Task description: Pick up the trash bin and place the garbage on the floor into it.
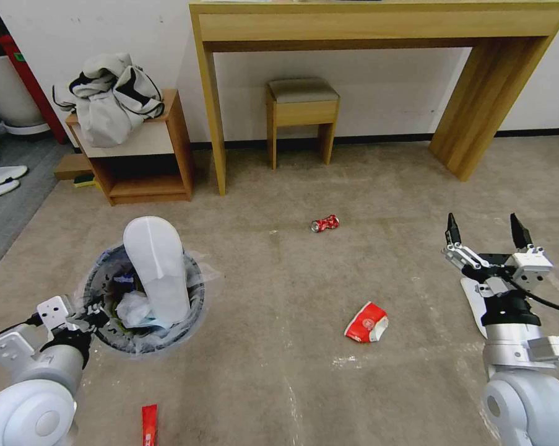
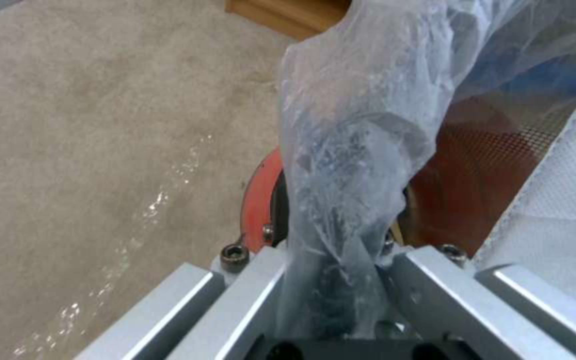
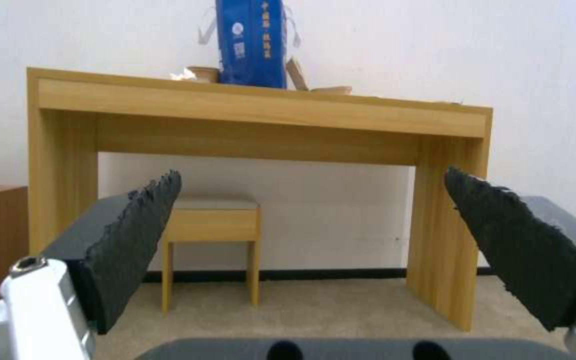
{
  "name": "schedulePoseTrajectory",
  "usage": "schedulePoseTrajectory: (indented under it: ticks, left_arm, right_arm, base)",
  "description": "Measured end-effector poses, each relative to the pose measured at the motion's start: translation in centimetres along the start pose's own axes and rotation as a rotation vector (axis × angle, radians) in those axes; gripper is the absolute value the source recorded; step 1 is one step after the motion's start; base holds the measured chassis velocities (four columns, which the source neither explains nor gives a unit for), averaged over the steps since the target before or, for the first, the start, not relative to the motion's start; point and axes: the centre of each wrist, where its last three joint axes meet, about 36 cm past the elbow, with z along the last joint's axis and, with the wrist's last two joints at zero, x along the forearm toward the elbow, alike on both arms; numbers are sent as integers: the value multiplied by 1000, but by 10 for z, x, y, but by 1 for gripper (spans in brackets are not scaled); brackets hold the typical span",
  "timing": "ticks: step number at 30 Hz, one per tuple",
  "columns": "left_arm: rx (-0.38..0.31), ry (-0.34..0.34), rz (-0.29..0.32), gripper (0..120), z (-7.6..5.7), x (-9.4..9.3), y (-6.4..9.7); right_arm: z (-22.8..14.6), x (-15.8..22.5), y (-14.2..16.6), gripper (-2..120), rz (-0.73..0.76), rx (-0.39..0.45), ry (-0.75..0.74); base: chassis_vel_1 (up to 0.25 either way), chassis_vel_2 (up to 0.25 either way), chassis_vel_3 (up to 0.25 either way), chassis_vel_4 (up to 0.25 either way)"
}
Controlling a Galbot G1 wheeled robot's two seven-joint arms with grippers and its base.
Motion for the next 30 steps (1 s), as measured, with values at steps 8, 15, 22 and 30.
schedulePoseTrajectory:
  ticks: [8, 15, 22, 30]
  left_arm:
    - [1, -2, 1, 0, -1, -1, 0]
    - [1, -1, 3, 0, -1, -3, 0]
    - [-5, -1, 4, 0, 0, -4, 1]
    - [-1, -10, 9, 0, 0, -5, 1]
  right_arm:
    - [2, -2, -1, 100, 2, 3, 2]
    - [6, -4, -1, 100, 0, 1, -1]
    - [10, -5, -2, 100, -11, 0, -17]
    - [10, -5, -4, 100, -11, 0, -16]
  base:
    - [-125, 114, 121, -100]
    - [-110, 120, 107, -112]
    - [-59, 71, 68, -88]
    - [0, 0, 0, 0]
